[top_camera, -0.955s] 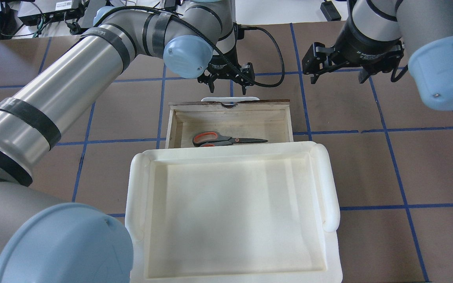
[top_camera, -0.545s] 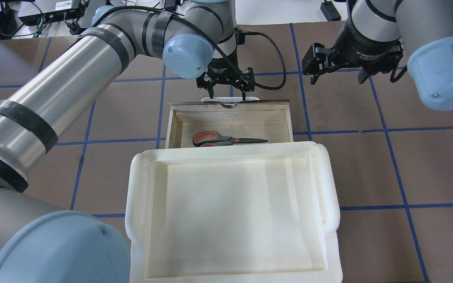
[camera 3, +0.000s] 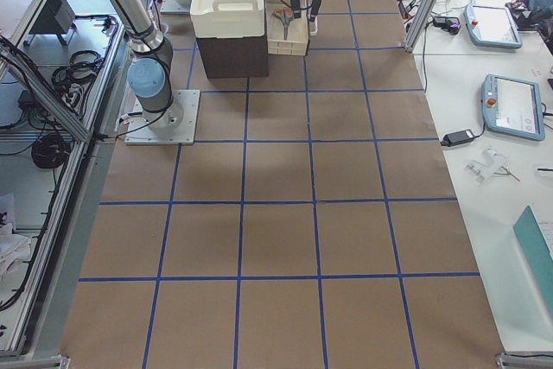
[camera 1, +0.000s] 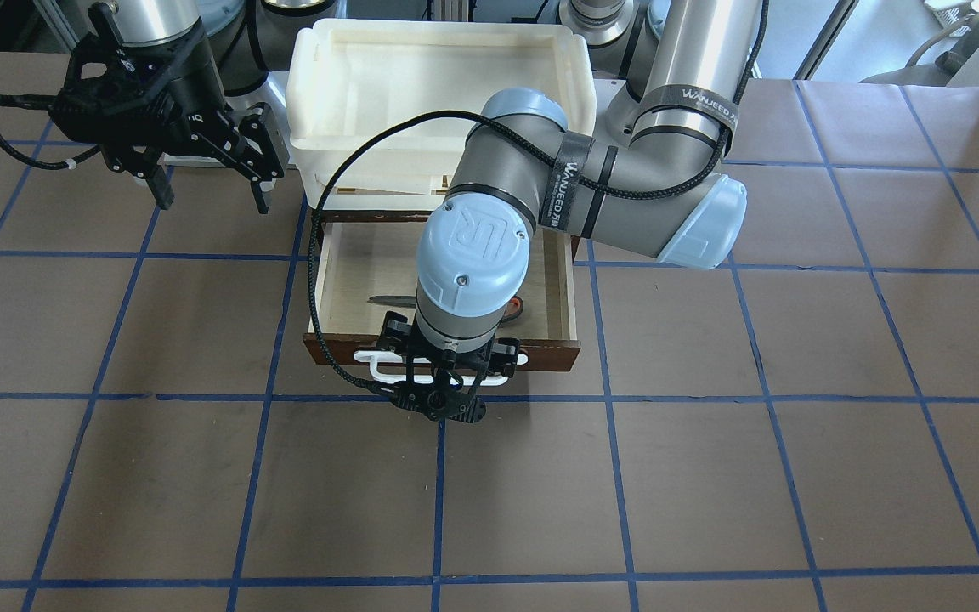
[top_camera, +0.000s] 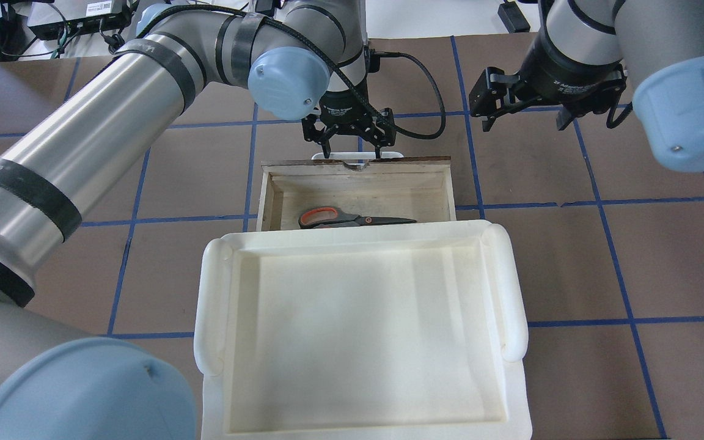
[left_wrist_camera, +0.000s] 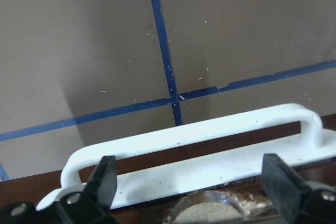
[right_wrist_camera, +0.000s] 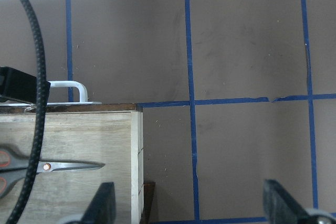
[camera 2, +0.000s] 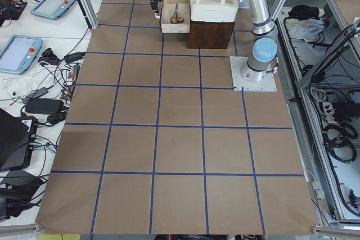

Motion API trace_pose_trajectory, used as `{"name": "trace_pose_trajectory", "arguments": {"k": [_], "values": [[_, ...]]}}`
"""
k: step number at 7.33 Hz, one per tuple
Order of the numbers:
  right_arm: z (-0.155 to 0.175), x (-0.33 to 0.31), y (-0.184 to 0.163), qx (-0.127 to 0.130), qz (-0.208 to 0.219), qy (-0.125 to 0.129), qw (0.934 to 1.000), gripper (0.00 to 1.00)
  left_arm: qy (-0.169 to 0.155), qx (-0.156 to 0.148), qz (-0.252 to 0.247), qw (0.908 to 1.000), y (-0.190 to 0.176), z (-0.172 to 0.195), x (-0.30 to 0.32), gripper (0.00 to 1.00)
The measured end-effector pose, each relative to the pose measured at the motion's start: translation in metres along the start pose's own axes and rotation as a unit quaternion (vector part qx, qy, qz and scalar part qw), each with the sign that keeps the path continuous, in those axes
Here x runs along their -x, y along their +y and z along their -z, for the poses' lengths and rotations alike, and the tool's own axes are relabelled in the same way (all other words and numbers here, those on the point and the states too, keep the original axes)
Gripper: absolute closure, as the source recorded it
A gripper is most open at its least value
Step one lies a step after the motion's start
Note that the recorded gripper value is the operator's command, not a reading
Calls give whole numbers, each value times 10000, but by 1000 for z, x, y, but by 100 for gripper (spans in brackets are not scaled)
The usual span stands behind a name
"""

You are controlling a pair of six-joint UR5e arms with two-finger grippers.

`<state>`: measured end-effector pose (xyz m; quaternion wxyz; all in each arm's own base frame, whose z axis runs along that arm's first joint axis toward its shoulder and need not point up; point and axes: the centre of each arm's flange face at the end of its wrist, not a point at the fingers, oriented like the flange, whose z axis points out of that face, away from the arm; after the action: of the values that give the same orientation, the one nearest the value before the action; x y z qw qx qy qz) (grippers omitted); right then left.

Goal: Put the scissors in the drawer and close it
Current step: 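Lower the left gripper onto the white drawer handle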

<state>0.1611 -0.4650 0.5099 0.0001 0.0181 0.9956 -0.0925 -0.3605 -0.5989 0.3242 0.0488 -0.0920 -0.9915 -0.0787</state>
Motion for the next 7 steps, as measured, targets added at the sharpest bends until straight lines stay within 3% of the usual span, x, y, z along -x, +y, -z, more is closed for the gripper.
{"name": "trace_pose_trajectory", "arguments": {"k": [3,7], "values": [[0,0,0,1,-13,-2,10000,0,103,325,91,9994,7,-1,5,0],[0,0,0,0,-4,-3,10000,0,113,541,169,9983,13,1,11,0]]}}
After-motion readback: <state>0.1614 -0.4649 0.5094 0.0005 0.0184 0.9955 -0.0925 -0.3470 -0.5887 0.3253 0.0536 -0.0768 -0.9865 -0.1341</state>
